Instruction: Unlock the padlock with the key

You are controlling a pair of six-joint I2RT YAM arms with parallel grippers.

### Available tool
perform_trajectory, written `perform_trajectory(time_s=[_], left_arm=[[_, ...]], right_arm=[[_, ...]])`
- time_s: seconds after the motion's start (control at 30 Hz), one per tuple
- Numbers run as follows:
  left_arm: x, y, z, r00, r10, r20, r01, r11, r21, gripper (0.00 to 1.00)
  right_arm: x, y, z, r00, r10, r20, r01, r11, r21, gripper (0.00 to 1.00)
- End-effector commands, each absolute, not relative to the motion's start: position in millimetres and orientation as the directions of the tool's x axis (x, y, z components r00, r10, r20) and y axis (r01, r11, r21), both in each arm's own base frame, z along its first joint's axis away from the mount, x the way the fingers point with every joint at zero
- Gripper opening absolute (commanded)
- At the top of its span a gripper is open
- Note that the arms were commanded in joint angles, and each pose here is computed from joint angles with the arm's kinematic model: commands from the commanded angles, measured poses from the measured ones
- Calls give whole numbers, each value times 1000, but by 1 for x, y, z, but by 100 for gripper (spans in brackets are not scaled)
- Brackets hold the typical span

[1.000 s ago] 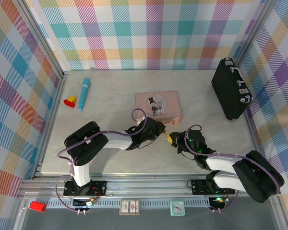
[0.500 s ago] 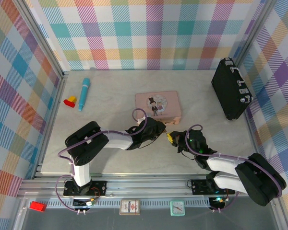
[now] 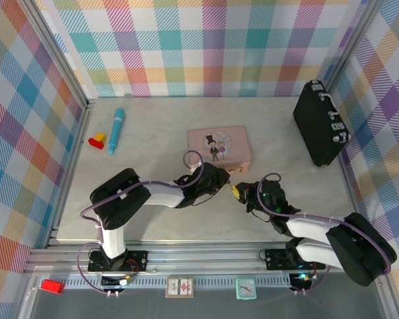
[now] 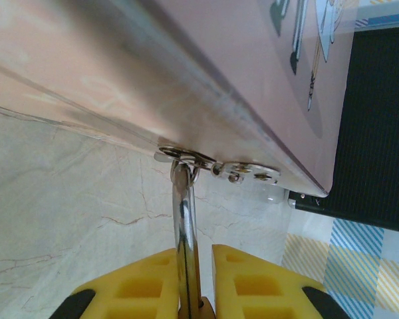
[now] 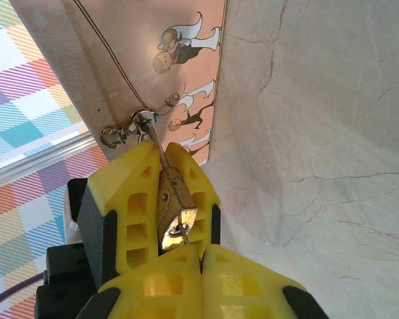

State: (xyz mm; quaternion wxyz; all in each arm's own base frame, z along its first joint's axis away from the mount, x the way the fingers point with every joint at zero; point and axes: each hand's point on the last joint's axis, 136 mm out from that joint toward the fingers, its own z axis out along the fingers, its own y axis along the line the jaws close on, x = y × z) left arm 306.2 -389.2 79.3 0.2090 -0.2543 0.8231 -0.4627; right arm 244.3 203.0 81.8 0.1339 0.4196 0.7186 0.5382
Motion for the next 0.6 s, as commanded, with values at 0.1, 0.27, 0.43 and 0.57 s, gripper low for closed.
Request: perform_trajectory(time_s=[0.1,0.27,0.43,0.57], left_arm=[[303,-419,126,-807,-585,-77,-143,321,-936,0],[302,-423,127,-813,-578,-75,-139,317,-938,0],[300,-426,127,-817,-572,-72,-138,315,-939,0],[299,-427,127,-817,-571,-76,-135,319,-938,0]], right_arm=[[254,208,97,-621,746,239,416,56,908,0],[256,210,100,-622,745,241,409,47,912,0],[257,210,102,-619,747,240,403,39,915,0],[257,210,102,-620,747,241,401,38,915,0]])
